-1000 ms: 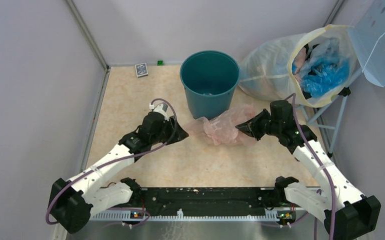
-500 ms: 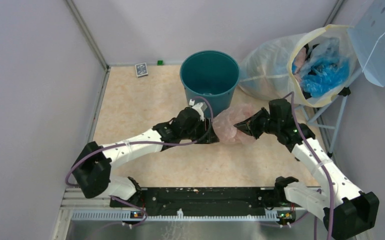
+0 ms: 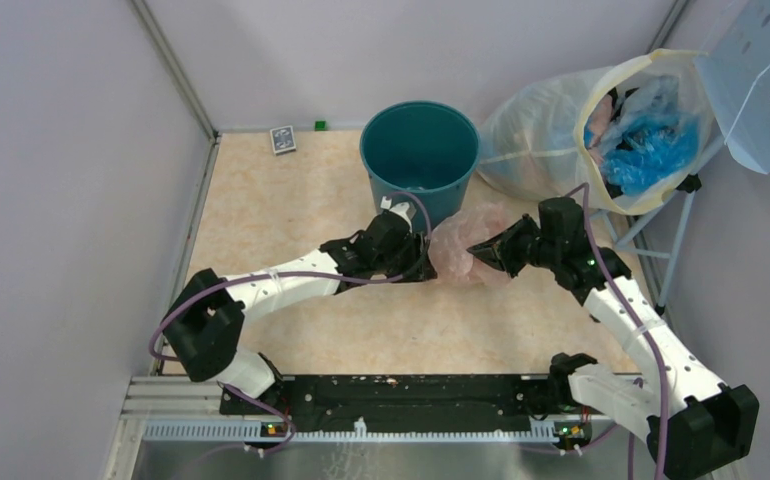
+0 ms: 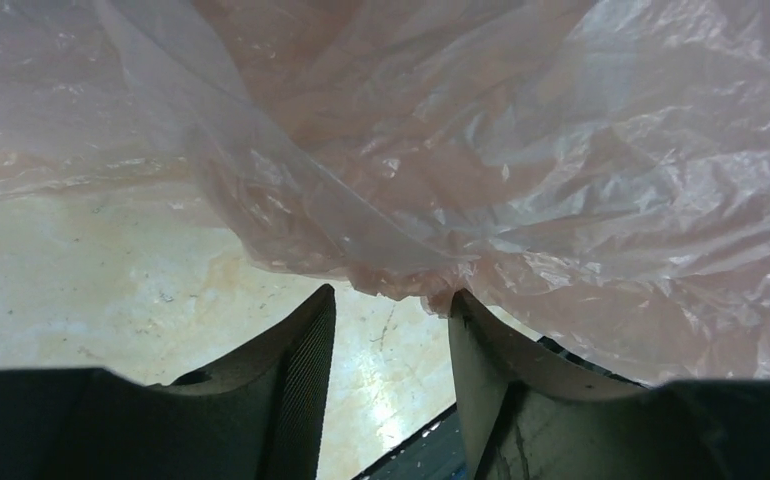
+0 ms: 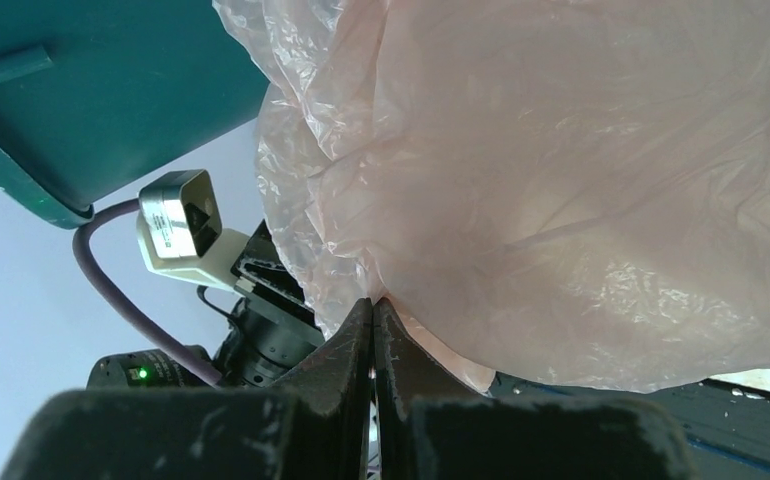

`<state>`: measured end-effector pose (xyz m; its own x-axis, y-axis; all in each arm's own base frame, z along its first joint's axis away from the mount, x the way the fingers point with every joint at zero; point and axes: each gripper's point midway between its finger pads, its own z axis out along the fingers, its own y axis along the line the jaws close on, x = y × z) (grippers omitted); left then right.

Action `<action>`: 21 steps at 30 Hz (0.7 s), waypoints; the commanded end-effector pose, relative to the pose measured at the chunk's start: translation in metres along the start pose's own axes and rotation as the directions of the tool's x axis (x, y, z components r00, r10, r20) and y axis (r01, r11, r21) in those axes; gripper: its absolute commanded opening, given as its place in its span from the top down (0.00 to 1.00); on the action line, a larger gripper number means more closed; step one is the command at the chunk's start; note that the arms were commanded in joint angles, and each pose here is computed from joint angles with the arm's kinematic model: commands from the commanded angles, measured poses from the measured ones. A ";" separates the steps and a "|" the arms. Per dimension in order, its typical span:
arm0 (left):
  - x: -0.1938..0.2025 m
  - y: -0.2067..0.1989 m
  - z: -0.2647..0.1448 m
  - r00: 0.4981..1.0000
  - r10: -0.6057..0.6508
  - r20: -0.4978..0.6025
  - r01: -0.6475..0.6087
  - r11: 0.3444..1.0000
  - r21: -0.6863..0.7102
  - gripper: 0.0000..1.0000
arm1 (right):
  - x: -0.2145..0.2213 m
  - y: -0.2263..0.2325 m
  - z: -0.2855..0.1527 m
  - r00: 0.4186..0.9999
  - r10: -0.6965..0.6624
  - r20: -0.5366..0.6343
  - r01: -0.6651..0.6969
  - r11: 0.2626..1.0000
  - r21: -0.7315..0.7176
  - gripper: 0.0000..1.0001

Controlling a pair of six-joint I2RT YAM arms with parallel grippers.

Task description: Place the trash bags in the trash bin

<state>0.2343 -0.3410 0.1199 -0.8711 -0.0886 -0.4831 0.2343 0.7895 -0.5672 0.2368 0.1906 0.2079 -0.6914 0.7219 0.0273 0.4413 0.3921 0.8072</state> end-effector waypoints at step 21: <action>-0.032 0.032 -0.010 0.984 -0.099 0.148 0.124 0.978 -0.166 1.00 | -0.003 0.006 -0.017 0.999 0.008 0.039 -0.008 1.000 -0.010 1.00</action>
<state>0.2530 -0.3397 0.1230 -0.8447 -0.2281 -0.4842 0.1305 0.7896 -0.5996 0.2329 0.1922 0.2157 -0.6863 0.7251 0.0569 0.4476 0.3593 0.8189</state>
